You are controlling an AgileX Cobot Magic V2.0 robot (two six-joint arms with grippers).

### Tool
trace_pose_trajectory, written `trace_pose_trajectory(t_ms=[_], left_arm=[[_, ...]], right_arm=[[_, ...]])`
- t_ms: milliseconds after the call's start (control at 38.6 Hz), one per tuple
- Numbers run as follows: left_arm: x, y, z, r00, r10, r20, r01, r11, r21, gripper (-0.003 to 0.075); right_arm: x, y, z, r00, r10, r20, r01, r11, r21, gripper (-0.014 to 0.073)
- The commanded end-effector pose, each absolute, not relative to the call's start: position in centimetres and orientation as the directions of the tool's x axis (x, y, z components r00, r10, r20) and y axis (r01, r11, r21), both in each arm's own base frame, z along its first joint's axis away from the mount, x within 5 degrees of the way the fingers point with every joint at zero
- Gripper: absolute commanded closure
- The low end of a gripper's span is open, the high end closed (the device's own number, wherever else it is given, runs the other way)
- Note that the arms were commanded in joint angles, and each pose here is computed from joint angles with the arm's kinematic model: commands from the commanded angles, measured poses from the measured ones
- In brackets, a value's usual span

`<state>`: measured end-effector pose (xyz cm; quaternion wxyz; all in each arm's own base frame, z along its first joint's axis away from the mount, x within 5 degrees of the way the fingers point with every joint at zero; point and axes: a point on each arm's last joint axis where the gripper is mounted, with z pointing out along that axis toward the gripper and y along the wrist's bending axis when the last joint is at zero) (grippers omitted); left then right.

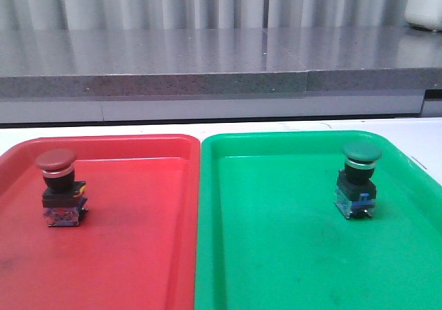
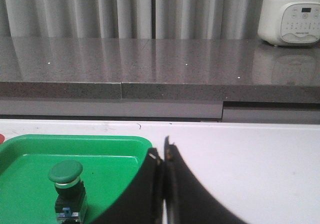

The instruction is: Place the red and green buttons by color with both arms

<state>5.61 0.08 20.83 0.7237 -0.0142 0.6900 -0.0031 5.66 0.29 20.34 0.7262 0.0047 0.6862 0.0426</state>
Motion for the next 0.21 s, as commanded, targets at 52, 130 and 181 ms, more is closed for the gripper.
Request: trace_pose_trajectory(t_ms=[52, 130, 181], left_arm=[[5.54, 0.13, 20.83, 0.119, -0.035, -0.992, -0.017, 0.999, -0.038, 0.0740], [5.54, 0.13, 20.83, 0.119, -0.035, -0.992, -0.017, 0.999, -0.038, 0.0740], [5.54, 0.13, 20.83, 0.119, -0.035, -0.992, -0.017, 0.999, -0.038, 0.0740]], right_arm=[[5.40, 0.24, 21.43, 0.165, 0.066, -0.984, -0.055, 0.997, 0.058, 0.0655], [5.40, 0.24, 21.43, 0.165, 0.066, -0.984, -0.055, 0.997, 0.058, 0.0655], [5.40, 0.24, 21.43, 0.165, 0.066, -0.984, -0.055, 0.997, 0.058, 0.0655]])
